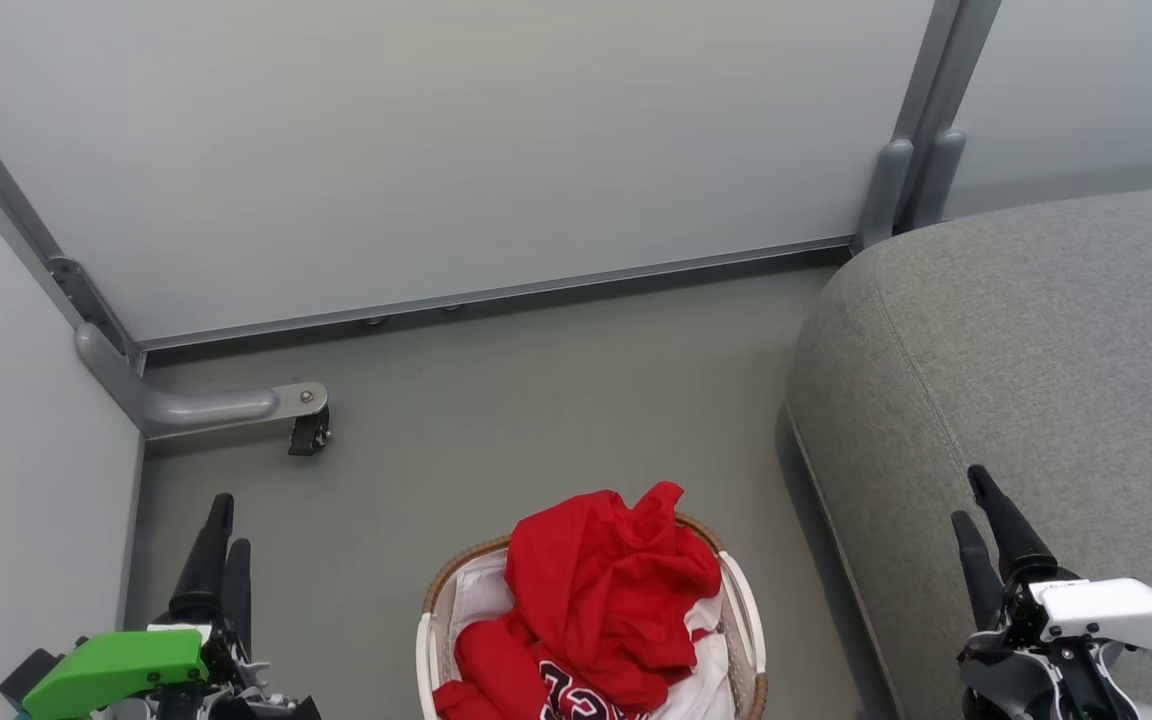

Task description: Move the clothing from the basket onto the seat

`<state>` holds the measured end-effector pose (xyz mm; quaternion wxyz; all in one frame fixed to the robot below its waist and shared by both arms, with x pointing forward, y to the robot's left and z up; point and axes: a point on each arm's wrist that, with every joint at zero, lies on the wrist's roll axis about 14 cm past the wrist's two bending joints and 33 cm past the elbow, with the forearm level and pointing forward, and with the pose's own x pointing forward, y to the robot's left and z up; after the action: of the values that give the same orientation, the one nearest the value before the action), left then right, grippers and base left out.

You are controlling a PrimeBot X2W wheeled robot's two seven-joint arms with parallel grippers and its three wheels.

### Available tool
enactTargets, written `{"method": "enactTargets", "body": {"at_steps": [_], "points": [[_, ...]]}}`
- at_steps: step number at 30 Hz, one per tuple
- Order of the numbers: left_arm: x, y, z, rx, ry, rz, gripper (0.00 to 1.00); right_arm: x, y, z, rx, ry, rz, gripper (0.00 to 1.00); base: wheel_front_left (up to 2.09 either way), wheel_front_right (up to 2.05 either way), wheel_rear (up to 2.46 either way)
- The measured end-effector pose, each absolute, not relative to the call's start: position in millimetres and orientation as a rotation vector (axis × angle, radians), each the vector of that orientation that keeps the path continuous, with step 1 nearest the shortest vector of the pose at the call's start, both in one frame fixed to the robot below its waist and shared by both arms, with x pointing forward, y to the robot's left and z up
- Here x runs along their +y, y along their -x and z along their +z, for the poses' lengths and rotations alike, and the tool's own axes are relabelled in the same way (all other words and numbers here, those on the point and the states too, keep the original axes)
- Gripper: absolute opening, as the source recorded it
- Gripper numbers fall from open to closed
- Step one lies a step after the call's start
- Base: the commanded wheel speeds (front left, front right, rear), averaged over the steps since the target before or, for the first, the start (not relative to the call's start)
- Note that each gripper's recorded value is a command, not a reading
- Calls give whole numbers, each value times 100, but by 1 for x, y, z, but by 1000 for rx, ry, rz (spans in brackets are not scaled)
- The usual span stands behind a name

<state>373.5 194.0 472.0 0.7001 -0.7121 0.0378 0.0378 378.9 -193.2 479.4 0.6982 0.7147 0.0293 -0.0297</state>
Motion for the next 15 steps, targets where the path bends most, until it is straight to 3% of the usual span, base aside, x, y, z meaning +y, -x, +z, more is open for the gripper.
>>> {"method": "enactTargets", "body": {"at_steps": [15], "points": [[186,-374,475,73,1500,84,100,-199,-378,478,36,-1497,-109,100,0,0,0]]}}
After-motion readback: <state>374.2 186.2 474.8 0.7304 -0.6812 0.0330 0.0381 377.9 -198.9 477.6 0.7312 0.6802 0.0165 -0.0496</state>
